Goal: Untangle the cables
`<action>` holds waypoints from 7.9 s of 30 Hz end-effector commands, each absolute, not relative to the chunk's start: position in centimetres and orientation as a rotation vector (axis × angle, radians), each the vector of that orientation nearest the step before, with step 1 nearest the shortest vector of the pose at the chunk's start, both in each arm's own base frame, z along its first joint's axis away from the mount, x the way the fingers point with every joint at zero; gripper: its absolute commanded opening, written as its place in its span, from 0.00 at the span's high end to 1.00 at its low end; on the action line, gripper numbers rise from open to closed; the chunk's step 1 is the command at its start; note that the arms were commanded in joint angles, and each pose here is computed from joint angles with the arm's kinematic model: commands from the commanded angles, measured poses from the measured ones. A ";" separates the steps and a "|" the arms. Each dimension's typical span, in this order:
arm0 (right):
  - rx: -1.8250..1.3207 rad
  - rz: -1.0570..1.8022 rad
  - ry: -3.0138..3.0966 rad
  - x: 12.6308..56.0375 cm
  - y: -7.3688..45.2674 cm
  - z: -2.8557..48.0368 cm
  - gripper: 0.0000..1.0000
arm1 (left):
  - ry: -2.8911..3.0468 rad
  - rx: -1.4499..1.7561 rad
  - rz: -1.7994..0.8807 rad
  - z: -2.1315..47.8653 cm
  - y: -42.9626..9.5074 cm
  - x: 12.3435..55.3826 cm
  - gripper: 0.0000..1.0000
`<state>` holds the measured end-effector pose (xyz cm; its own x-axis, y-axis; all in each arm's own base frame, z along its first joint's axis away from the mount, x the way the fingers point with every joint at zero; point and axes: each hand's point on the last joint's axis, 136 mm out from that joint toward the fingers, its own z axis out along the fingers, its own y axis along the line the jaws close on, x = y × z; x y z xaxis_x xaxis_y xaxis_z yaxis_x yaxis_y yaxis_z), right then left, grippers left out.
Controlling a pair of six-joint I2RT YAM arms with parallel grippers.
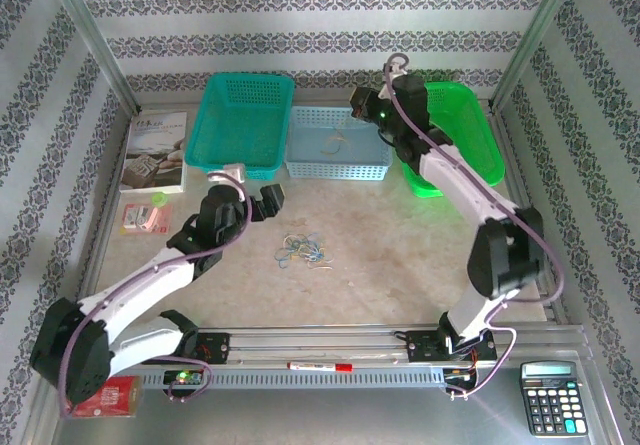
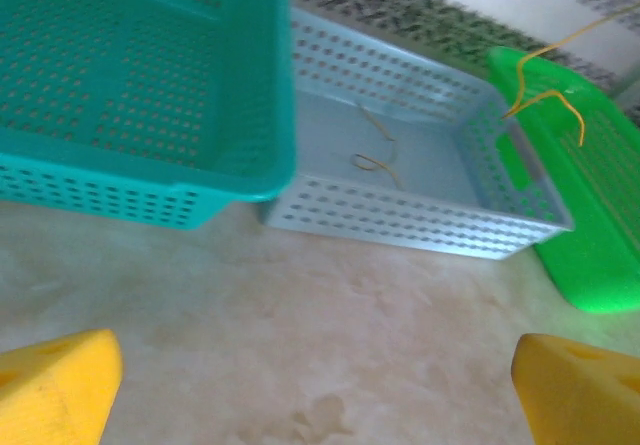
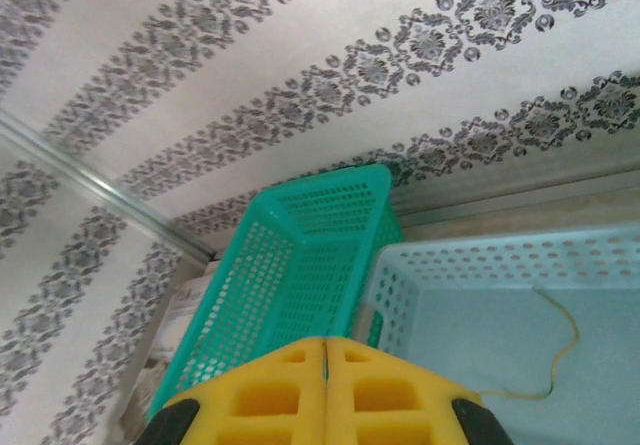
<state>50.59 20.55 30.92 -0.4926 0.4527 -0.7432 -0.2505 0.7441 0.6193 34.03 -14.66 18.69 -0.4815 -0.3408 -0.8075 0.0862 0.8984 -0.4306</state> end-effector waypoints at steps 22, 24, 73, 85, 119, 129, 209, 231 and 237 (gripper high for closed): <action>0.072 0.787 2.021 53.1 23.0 26.4 0.56 | 2.111 -0.132 -0.719 19.2 -17.0 37.3 0.00; 0.051 0.781 2.031 50.9 23.2 26.6 0.56 | 2.114 -0.144 -0.730 19.0 -16.8 36.5 0.00; -0.012 0.802 2.286 25.9 23.5 12.0 0.45 | 2.306 0.046 -0.815 14.6 -19.7 26.4 0.00; 0.105 0.789 2.271 26.1 19.8 11.8 0.45 | 2.460 0.666 -0.364 11.7 -25.0 28.8 0.09; 0.204 0.814 2.229 26.4 17.0 12.4 0.45 | 2.621 0.931 -0.238 5.6 -28.8 30.1 0.98; 0.132 0.871 2.210 26.6 18.8 13.5 0.43 | 2.448 0.746 -0.413 13.6 -29.1 30.0 1.00; -0.367 0.986 1.781 23.4 26.7 22.0 0.35 | 1.920 0.117 -1.204 27.2 -30.1 28.2 1.00; -0.297 0.888 1.855 28.6 30.6 16.2 0.81 | 1.824 0.068 -1.335 30.6 -30.3 27.7 1.00; -0.223 0.887 1.909 28.0 29.2 12.7 0.85 | 1.749 0.077 -1.352 34.4 -30.1 27.8 1.00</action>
